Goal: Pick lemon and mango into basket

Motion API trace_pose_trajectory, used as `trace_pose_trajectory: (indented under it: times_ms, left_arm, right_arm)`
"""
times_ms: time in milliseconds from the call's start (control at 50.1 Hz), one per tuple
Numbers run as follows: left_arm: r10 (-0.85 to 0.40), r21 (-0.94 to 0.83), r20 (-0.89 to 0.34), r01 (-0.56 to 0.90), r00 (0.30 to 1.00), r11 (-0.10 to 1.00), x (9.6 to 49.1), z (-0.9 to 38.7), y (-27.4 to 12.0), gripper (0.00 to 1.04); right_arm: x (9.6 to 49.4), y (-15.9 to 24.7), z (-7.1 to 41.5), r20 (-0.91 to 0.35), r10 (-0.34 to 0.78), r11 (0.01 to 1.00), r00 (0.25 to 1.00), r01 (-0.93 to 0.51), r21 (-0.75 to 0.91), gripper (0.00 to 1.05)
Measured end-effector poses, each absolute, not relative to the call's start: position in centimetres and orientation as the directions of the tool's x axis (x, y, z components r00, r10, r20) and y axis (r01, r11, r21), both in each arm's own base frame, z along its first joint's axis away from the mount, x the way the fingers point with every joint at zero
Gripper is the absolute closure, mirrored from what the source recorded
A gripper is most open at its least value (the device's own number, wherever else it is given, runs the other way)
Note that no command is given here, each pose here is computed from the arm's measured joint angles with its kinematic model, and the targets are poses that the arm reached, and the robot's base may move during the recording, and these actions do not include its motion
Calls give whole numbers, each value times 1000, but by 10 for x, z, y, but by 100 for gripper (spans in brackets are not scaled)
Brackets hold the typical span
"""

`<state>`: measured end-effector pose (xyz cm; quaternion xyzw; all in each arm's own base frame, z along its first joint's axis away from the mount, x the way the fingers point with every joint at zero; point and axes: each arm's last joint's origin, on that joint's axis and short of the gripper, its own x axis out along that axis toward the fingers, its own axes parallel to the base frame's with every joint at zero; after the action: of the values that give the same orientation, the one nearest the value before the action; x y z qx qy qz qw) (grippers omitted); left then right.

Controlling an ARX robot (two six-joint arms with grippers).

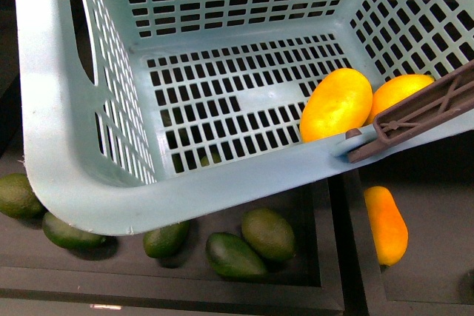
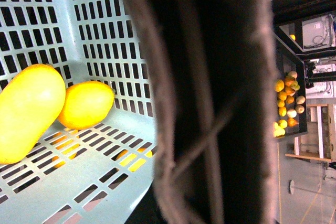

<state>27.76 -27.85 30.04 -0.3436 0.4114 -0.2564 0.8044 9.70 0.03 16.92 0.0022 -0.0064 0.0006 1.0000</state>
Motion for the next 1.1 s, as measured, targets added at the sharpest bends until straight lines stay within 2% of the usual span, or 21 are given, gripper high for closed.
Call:
trace_pose_trajectory:
  times_ms: [299,439,738,1097]
  left_arm:
    - [-713,-770,-485,139,507,623,274,300,-282,100]
    - [-717,-775,-484,135,501,618,273,300,-283,100]
    - [-686,-762,-487,122,541,637,278,300,-278,100]
    - [-700,-767,-486,129,524,629,277,300,-279,100]
  right_arm:
    - [97,0,169,13,-1,1000,1000,1,5,7]
    - [97,0,169,12,0,1000,1000,0,4,9]
    - [97,0,169,12,0,1000,1000,0,4,9]
    - [97,0,169,13,0,1000,1000,0,4,9]
